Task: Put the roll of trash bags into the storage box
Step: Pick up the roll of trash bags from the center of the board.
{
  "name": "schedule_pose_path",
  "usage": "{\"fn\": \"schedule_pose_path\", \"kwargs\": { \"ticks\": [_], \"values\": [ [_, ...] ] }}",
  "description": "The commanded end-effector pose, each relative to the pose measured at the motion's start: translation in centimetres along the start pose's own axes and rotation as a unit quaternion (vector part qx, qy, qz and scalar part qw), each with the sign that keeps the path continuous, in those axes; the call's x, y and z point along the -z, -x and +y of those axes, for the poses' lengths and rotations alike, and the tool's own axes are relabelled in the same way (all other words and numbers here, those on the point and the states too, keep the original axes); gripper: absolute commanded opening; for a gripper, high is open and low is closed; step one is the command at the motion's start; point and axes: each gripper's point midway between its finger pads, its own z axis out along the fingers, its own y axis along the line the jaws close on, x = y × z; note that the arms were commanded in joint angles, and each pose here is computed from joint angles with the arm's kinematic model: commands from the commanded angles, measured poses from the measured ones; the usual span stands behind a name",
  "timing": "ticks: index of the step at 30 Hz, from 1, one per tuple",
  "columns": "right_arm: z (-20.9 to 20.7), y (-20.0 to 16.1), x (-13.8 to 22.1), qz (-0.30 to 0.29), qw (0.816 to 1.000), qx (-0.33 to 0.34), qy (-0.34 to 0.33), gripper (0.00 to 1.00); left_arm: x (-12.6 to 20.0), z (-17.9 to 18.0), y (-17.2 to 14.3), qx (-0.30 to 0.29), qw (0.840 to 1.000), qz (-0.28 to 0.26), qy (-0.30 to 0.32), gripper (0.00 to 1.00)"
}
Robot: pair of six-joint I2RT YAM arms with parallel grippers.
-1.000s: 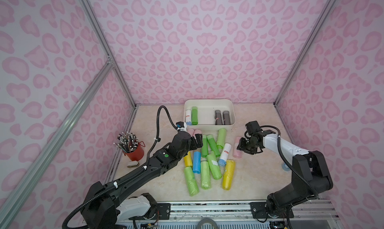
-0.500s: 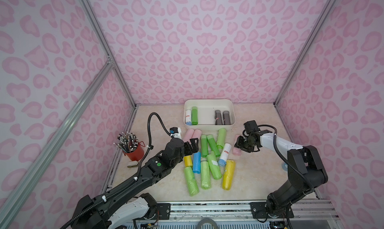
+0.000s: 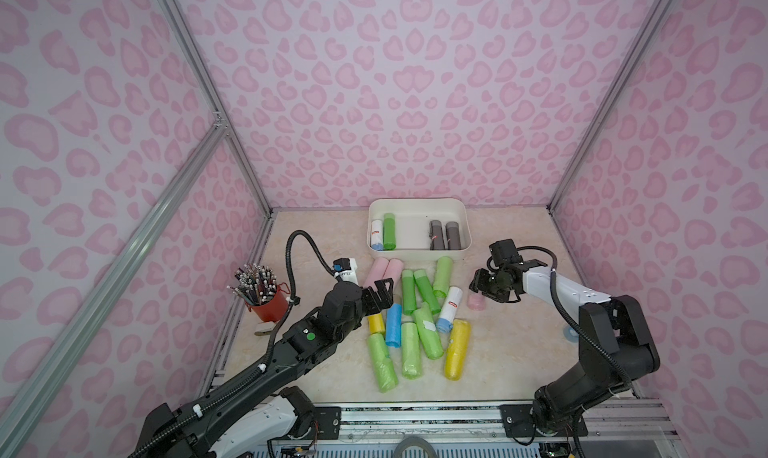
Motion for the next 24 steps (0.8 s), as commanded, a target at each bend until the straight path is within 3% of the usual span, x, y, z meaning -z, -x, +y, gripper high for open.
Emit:
{"fn": "schedule_pose_path", "kwargs": {
  "ticks": [1,8,16,24],
  "values": [
    [0.0,0.1,-0.4,0.004,1.0,-0.006,-0.002,0.6,-0.1,-0.2,0.3,0.003,1.0,-0.009,-0.006,1.0],
    [-1.8,0.6,-1.2,0.003,0.998,-0.008,-0.059,0.59,-0.3,0.0,-0.2,0.002,1.0,-0.001,-0.003,1.0],
    [-2.3,0.2,-3.1,0.025,0.997,-0.01,-0.07,0.57,0.2,0.7,0.0,0.002,1.0,-0.009,0.01,1.0],
    [-1.7,-0.1,-2.5,0.03,0.998,-0.014,-0.053,0.41,0.1,1.4,-0.3,0.004,1.0,-0.007,0.023,1.0]
  ]
}}
